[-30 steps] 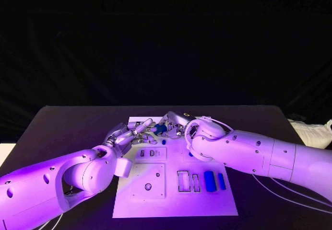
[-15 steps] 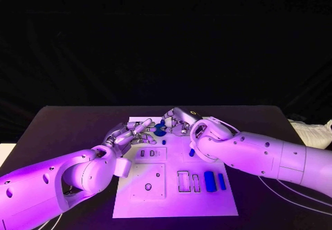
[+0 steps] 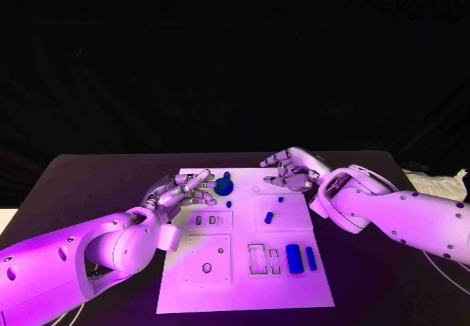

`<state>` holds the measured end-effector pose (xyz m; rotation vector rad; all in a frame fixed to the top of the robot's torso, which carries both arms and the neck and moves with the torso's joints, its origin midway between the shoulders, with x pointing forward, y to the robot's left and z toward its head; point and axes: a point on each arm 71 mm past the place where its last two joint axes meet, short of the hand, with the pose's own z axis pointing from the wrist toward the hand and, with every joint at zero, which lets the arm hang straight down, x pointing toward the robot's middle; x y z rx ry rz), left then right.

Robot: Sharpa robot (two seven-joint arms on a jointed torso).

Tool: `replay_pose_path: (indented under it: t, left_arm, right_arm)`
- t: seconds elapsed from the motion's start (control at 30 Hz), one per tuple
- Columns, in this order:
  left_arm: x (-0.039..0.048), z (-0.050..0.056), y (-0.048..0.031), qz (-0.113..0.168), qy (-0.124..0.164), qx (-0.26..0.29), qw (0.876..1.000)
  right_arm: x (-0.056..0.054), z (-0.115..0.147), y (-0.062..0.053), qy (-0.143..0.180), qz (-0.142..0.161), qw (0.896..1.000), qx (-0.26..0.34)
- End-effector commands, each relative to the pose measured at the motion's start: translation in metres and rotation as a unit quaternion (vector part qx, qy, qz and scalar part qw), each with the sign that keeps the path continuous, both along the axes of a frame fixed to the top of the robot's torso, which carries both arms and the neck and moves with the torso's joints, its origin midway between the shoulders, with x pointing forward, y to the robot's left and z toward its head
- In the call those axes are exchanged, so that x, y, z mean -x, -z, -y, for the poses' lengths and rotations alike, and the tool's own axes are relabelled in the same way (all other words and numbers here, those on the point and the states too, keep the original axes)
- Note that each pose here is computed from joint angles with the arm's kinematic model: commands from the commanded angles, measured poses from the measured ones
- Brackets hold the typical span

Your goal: Assemble the parts on the task board

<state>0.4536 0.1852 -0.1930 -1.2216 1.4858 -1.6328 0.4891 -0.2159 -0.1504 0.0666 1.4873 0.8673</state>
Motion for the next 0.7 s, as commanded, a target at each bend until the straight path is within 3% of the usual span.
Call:
replay_pose_path:
  t: [0.03, 0.3, 0.5, 0.7]
  left_arm:
    - [-0.0016, -0.005, -0.0012, 0.011, -0.002, 0.006, 1.000]
    - [-0.0025, -0.023, -0.0014, 0.017, -0.014, 0.004, 1.000]
    - [-0.0054, -0.035, -0.0009, 0.023, -0.021, 0.001, 1.000]
    - [-0.0039, -0.039, -0.0024, 0.028, -0.013, 0.007, 1.000]
  right_arm:
    - [-0.001, 0.017, 0.002, -0.020, -0.021, 0.999, -0.015]
    - [-0.015, 0.072, 0.004, 0.036, -0.024, 0.999, -0.004]
    - [-0.019, 0.086, 0.008, 0.052, -0.030, 0.998, 0.014]
    - [-0.022, 0.091, 0.015, 0.075, -0.028, 0.996, 0.029]
